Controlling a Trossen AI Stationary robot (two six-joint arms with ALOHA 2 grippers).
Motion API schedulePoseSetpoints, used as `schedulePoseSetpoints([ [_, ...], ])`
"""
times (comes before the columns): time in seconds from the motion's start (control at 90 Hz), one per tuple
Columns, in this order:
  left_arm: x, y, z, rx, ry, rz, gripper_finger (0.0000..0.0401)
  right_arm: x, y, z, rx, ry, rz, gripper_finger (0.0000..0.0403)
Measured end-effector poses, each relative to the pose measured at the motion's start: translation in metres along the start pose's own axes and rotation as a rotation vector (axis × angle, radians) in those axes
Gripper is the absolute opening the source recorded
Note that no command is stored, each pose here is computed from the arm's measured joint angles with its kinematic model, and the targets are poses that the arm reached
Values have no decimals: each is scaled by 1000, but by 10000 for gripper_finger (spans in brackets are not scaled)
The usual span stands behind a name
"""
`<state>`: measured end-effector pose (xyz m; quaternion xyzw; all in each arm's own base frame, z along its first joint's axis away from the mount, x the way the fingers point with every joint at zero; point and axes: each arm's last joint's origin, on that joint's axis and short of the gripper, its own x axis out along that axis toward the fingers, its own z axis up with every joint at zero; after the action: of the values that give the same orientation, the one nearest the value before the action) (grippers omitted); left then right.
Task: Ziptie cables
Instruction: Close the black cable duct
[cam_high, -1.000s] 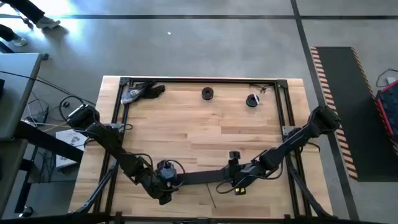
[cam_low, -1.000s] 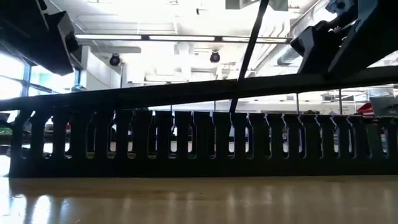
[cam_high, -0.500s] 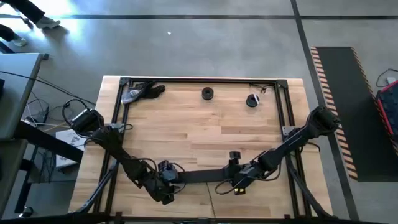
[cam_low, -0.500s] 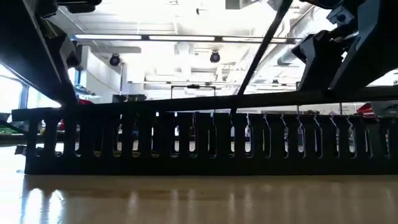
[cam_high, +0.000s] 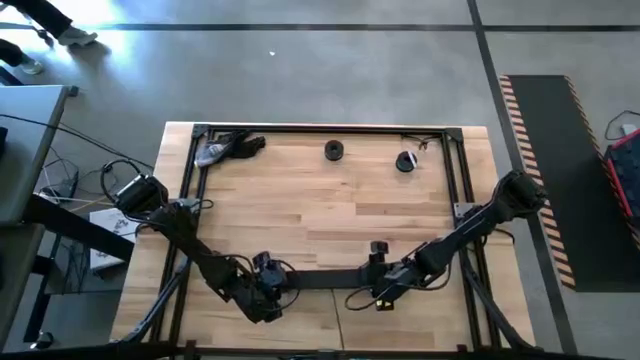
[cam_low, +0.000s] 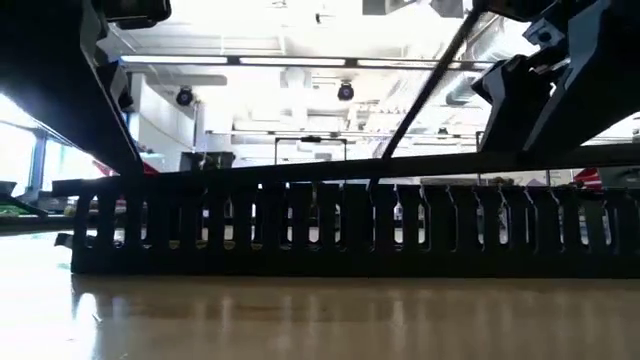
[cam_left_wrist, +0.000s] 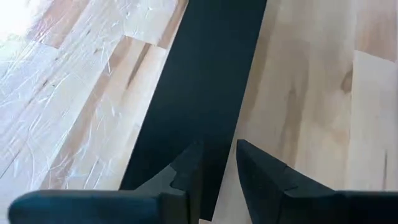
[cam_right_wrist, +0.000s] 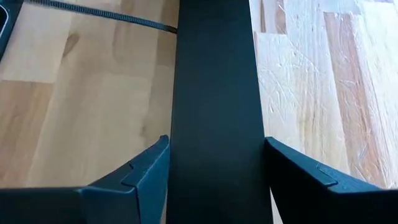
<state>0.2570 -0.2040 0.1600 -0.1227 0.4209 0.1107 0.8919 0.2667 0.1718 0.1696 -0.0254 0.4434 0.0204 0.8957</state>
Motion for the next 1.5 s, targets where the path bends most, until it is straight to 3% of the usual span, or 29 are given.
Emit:
schedulePoseSetpoints([
  [0.256,0,0,0,0,-8,9,52,0,-1,-2,-30,17,-13,247],
  [0.6,0,1,0,1,-6,9,42,0,1,-3,-51,52,69,249],
  [1.122,0,0,0,-4,13,-16,42,0,0,-5,-26,76,52,250],
  [1.5,2,1,3,-17,38,-32,42,-20,3,23,-40,49,-35,249],
])
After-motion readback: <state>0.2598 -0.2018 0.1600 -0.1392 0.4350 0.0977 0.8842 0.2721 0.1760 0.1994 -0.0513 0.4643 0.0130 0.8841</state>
